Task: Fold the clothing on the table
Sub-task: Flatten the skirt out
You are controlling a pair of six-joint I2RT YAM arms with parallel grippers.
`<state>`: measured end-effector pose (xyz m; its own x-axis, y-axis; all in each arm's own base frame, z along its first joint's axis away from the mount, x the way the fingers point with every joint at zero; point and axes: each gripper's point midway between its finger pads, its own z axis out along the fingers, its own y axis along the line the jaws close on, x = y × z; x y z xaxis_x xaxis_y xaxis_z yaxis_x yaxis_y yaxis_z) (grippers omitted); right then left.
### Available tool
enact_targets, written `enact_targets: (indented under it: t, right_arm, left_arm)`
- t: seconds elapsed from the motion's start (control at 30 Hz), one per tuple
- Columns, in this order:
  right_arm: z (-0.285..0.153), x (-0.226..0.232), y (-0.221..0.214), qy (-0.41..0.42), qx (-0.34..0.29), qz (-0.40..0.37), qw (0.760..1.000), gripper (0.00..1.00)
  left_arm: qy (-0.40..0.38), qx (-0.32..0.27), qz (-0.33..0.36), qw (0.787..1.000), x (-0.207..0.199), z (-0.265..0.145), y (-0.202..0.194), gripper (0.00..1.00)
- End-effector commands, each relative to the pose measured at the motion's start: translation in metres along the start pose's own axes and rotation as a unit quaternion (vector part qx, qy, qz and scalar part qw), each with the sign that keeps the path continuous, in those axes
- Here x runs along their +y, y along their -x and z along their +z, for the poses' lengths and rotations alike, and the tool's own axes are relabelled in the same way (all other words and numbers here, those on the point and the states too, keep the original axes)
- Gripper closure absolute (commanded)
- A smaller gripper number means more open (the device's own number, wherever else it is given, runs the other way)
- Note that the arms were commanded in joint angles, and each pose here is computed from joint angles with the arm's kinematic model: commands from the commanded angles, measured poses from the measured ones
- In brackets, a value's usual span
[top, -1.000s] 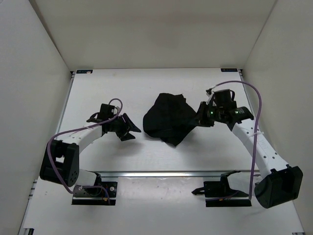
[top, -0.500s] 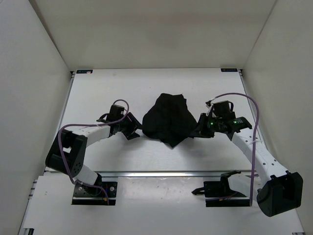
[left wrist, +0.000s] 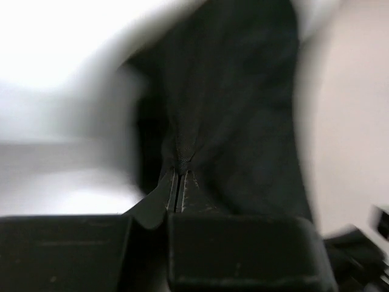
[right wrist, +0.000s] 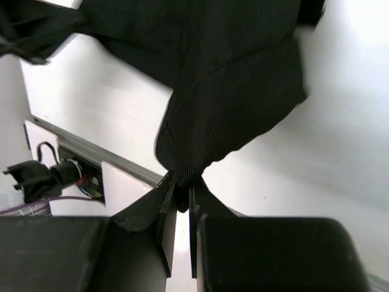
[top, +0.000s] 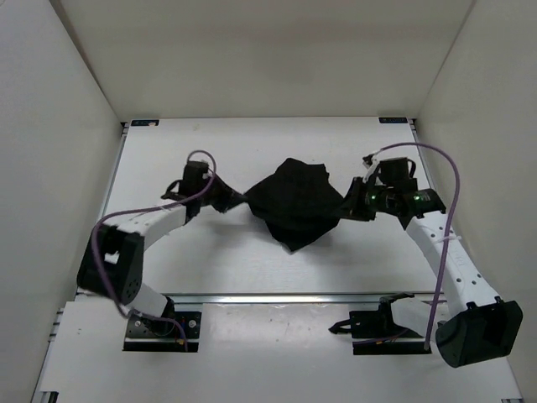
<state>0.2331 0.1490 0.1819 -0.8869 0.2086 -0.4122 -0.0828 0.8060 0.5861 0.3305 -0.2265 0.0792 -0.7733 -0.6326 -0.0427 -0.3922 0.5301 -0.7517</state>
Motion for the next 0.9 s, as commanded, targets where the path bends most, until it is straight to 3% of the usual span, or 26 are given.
enact_targets:
  t: [0.0,0.07,0.17,0.37,0.57,0.8,0.87]
  right_arm:
    - [-0.031,0.023,0.042,0.029,-0.061,-0.047,0.997,1.0]
    - [-0.052,0.031,0.059,0.042,-0.089,-0.043,0.994,1.0]
    - [-0.086,0.052,0.073,0.042,-0.116,-0.051,0.991,1.0]
    - [-0.113,0.091,0.096,0.093,-0.145,-0.067,0.983,1.0]
    - [-0.082,0.092,0.151,0.13,-0.122,-0.053,0.983,1.0]
    - [-0.072,0.137,0.263,0.169,-0.155,-0.101,0.968,1.0]
    - [-0.08,0.144,0.274,0.187,-0.158,-0.097,0.965,1.0]
  left_arm:
    - [-0.125,-0.104,0.03,0.986,-0.095,-0.081,0.047,1.0]
    - [-0.161,-0.131,0.024,0.978,-0.116,-0.12,0.062,1.0]
    - [-0.193,-0.148,0.034,0.969,-0.14,-0.167,0.053,1.0]
    - [-0.232,-0.167,0.039,0.957,-0.156,-0.21,0.048,1.0]
    - [-0.218,-0.168,0.038,0.961,-0.167,-0.194,0.091,1.0]
    - [-0.237,-0.169,0.067,0.954,-0.237,-0.203,0.165,1.0]
    - [-0.241,-0.182,0.08,0.95,-0.248,-0.214,0.175,1.0]
